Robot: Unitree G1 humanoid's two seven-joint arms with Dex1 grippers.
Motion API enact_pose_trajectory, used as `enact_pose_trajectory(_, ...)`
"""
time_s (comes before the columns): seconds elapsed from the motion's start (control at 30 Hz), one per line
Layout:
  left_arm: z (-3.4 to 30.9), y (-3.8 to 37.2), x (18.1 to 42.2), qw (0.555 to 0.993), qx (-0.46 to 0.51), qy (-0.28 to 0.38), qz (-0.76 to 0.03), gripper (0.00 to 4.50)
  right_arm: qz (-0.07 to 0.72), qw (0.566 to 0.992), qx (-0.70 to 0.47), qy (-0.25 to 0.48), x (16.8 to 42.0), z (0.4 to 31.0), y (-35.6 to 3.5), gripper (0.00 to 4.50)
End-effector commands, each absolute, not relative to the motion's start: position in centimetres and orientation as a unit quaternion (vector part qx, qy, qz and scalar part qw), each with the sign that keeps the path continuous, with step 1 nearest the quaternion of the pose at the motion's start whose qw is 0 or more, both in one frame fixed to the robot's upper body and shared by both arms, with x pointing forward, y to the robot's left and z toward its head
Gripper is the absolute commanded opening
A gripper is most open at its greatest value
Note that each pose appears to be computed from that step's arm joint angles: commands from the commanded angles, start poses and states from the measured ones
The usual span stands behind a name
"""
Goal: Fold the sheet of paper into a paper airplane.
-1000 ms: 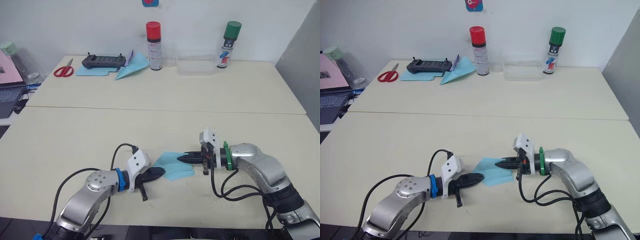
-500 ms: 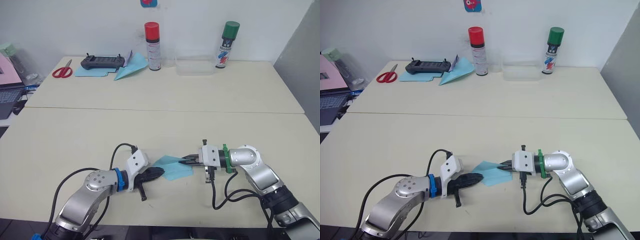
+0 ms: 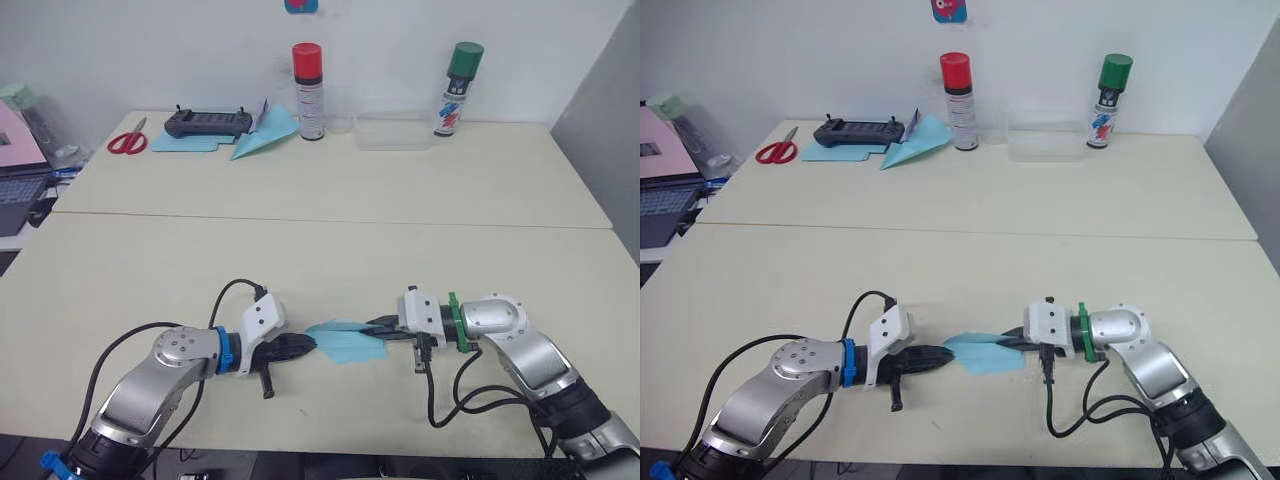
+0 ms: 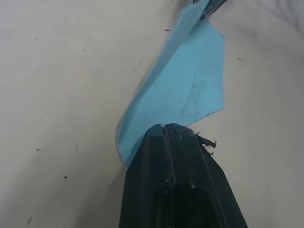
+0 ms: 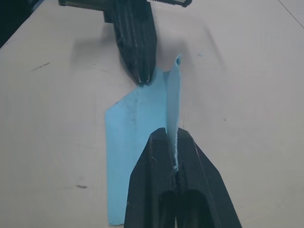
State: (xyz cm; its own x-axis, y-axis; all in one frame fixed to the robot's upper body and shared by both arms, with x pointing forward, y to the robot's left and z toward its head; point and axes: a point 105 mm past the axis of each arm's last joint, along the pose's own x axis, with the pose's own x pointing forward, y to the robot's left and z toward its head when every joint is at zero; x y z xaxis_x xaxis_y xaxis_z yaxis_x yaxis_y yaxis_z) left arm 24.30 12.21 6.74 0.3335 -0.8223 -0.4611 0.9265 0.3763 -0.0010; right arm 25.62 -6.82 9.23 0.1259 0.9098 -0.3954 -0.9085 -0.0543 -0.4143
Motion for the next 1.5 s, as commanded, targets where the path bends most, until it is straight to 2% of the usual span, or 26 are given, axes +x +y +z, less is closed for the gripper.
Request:
enact_pose_trajectory(0.03,5.8,11.9,24.4,0.804,0.144,0.209,-0.537,0.00,0.675,0.644,-0.356,-0.057,24.7,9.3,-6.5,0.02)
enact_pose_trajectory(0.17,5.6,11.8,24.6,0.807,0.145,0.210,-0.532,0.00,0.672,0.612,-0.410,-0.080,24.7,8.5,-6.5,0.02)
enact_pose_trajectory(0.3,5.6,11.7,24.6,0.808,0.141,0.210,-0.532,0.00,0.668,0.603,-0.426,-0.092,24.9,8.1,-6.3,0.02)
enact_pose_trajectory(0.4,5.6,11.6,24.5,0.809,0.139,0.210,-0.531,0.00,0.675,0.604,-0.417,-0.078,24.9,8.0,-6.7,0.61)
enact_pose_trajectory(0.57,5.5,11.6,24.4,0.810,0.137,0.212,-0.530,0.00,0.690,0.605,-0.393,-0.057,24.4,9.1,-7.9,2.41)
enact_pose_trajectory(0.6,5.4,11.6,24.4,0.810,0.137,0.212,-0.530,0.00,0.700,0.602,-0.381,-0.045,24.0,9.3,-8.1,2.64)
enact_pose_trajectory(0.7,5.4,11.6,24.5,0.810,0.137,0.212,-0.529,0.00,0.721,0.631,-0.286,-0.009,23.2,12.4,-8.4,2.64)
enact_pose_trajectory(0.73,5.4,11.6,24.5,0.811,0.137,0.211,-0.529,0.00,0.715,0.653,-0.248,-0.007,23.6,13.7,-8.1,2.64)
enact_pose_trajectory(0.83,5.4,11.6,24.4,0.810,0.137,0.212,-0.529,0.00,0.675,0.729,-0.113,0.007,25.8,16.6,-7.2,2.64)
enact_pose_trajectory(0.9,5.3,11.6,24.4,0.809,0.137,0.211,-0.531,0.00,0.646,0.761,-0.058,0.024,27.5,17.0,-6.7,2.64)
enact_pose_trajectory(0.97,5.3,11.5,24.3,0.809,0.137,0.211,-0.532,0.00,0.623,0.780,-0.033,0.042,28.5,16.4,-6.4,2.09)
enact_pose_trajectory(1.07,5.4,11.3,24.4,0.808,0.138,0.210,-0.534,0.00,0.579,0.809,-0.040,0.093,30.2,13.5,-6.3,1.10)
enact_pose_trajectory(1.17,5.4,11.3,24.4,0.807,0.139,0.209,-0.535,0.00,0.575,0.804,-0.074,0.129,29.9,11.1,-6.4,0.02)
enact_pose_trajectory(1.4,5.2,11.3,24.0,0.806,0.140,0.212,-0.535,0.00,0.650,0.739,-0.058,0.166,25.7,10.2,-5.6,0.02)
enact_pose_trajectory(1.5,5.1,11.1,24.0,0.805,0.141,0.213,-0.535,0.00,0.661,0.727,-0.058,0.175,25.0,10.0,-5.5,0.02)
